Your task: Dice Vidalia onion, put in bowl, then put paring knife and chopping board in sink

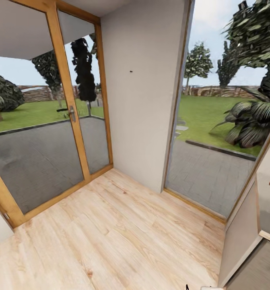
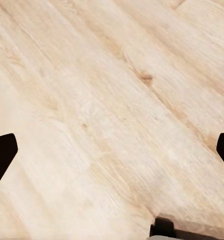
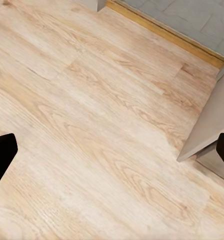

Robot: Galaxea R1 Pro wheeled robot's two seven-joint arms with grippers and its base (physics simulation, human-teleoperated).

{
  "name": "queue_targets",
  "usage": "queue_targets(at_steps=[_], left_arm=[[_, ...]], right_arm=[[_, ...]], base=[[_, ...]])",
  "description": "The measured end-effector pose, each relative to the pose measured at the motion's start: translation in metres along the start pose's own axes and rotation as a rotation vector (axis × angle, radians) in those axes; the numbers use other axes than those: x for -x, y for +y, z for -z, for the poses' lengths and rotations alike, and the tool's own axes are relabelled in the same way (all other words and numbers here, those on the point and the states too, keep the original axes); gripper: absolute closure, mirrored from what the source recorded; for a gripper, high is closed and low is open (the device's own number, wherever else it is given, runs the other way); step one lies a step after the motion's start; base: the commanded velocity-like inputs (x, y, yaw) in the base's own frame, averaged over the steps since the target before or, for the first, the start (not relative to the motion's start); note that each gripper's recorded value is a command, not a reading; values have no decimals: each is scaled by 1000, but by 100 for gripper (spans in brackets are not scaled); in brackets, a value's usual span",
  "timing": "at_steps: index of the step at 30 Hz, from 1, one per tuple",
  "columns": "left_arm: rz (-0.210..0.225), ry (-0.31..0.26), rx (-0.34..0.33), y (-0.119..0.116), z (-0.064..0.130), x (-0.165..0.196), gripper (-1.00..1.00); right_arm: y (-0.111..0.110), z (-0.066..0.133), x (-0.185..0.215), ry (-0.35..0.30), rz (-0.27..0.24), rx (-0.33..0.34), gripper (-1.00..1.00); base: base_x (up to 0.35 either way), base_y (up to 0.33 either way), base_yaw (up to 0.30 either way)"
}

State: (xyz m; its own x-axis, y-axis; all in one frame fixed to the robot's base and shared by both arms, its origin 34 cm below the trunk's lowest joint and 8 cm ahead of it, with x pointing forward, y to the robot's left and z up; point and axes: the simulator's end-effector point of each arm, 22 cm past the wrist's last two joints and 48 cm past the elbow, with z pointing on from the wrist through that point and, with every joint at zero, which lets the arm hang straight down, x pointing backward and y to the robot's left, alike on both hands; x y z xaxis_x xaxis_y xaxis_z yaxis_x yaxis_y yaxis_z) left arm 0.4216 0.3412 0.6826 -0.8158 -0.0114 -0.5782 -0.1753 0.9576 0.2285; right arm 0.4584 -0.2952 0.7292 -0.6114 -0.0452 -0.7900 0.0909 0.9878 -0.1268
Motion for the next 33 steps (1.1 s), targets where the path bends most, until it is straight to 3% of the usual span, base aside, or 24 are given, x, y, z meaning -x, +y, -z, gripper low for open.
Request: queue_targets(at_steps=[9, 22, 33], left_arm=[[34, -79, 12, 4, 1, 16, -100], [37, -87, 8, 2, 1, 19, -100], [38, -91, 9, 3, 2, 21, -100]], right_arm=[[1, 0, 1, -5, -2, 0, -100], [1, 0, 3, -9, -3, 1, -100], [1, 0, 5, -13, -3, 1, -100]], base=[[0, 0, 0], [1, 1, -166], [140, 184, -246]])
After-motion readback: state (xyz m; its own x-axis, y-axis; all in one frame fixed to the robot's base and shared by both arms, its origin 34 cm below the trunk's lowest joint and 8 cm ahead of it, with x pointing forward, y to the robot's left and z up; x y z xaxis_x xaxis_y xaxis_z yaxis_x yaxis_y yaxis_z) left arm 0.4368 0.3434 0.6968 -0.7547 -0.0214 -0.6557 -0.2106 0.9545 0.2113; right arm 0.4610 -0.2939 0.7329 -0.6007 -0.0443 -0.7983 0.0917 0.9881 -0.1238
